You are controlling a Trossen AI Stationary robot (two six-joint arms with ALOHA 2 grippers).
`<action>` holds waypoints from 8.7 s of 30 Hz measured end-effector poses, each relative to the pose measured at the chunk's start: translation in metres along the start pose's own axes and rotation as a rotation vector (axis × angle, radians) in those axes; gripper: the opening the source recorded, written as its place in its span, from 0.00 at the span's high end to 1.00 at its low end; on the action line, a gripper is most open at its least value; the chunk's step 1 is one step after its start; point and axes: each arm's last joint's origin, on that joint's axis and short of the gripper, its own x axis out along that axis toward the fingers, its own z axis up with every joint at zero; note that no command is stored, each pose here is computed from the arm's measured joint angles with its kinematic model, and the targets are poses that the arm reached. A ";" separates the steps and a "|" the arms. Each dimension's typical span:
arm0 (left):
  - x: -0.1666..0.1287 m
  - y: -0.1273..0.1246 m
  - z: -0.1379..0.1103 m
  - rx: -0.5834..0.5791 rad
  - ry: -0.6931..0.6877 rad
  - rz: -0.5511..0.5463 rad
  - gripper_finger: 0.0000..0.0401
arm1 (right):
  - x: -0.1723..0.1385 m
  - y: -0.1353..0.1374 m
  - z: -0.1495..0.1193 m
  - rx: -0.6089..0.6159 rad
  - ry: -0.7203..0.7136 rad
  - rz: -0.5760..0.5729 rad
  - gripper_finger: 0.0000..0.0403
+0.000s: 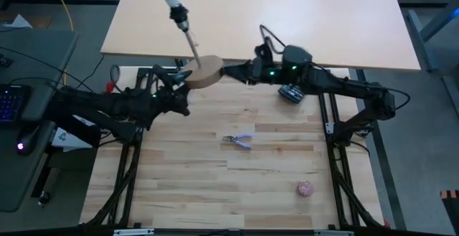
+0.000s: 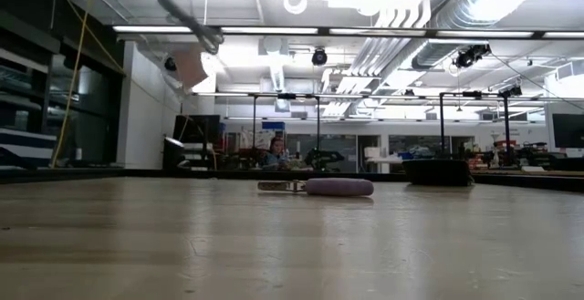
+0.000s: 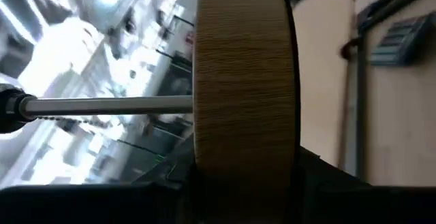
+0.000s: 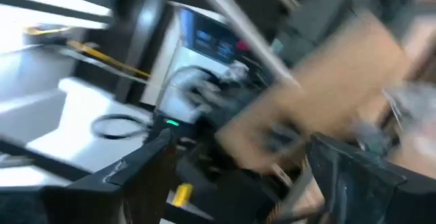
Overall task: Screw lightbulb
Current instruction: Remove the light bulb from the lamp socket
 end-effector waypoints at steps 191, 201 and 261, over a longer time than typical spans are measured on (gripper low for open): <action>-0.044 -0.010 -0.057 0.460 0.139 -1.119 0.70 | -0.016 -0.032 -0.028 -0.861 0.366 -0.354 0.28; -0.065 -0.018 -0.044 0.684 -0.008 -1.038 0.70 | -0.034 -0.050 0.030 -0.553 0.389 -0.213 0.28; -0.072 -0.027 -0.029 0.703 -0.074 -0.963 0.70 | -0.023 -0.042 -0.006 -1.729 0.568 -0.067 0.28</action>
